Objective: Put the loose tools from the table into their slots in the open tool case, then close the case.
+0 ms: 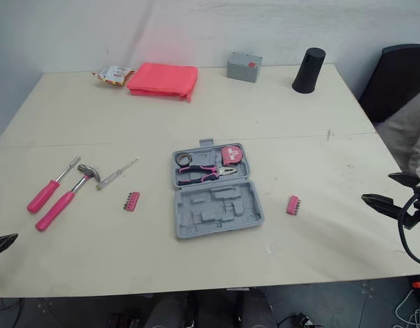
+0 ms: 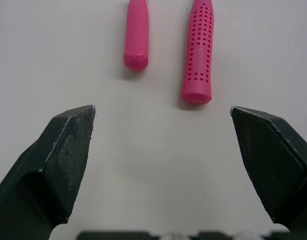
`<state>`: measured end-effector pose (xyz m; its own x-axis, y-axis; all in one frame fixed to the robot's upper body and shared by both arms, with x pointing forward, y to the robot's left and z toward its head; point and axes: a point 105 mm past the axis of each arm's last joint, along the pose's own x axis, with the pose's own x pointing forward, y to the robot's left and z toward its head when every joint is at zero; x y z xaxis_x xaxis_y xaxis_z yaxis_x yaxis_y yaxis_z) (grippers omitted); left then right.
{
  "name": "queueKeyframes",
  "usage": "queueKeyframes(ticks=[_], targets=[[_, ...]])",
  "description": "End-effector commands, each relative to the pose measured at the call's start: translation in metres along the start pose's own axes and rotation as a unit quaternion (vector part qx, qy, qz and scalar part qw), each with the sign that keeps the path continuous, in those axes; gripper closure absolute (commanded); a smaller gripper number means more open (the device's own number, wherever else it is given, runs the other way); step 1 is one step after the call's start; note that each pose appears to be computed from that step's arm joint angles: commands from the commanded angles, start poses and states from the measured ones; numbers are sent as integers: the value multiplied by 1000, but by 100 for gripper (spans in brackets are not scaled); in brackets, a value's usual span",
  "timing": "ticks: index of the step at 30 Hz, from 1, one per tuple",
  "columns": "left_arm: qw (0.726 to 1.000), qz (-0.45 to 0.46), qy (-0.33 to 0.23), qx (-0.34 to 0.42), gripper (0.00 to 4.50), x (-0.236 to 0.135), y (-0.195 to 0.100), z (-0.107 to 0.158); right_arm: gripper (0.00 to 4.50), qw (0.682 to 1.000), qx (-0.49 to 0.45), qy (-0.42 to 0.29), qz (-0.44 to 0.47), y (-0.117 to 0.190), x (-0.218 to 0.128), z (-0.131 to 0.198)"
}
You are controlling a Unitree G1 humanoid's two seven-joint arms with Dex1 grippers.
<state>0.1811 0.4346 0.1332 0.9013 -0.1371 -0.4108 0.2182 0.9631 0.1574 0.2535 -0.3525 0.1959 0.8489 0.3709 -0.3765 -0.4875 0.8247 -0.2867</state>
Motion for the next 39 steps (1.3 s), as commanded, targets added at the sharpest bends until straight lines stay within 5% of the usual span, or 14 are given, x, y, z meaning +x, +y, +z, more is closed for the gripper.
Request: queueKeyframes(ticks=[1,13,20,23,27,30,33,39], targets=[[1000,6,-1,16,9,2,3,6,8,1000,-6,-20,-14,-6,-4,11],[998,-51,-7,36,9,28,-13,30,8,1000,-4,-19,-22,-4,5,8],[985,-159,-31,65,9,73,-75,64,8,1000,-23,-17,-2,12,29,24],[968,-228,-34,95,98,93,-120,79,93,999,-50,-15,-3,19,48,35],[935,-291,-10,201,280,122,-178,92,292,998,-59,-24,24,36,82,54],[932,-312,-25,184,420,139,-205,104,449,997,-73,-18,36,46,104,54],[919,-344,-26,190,447,152,-234,104,450,995,-86,-12,54,58,126,52],[930,-322,-36,171,447,182,-242,108,450,992,-91,-14,80,78,161,52]])
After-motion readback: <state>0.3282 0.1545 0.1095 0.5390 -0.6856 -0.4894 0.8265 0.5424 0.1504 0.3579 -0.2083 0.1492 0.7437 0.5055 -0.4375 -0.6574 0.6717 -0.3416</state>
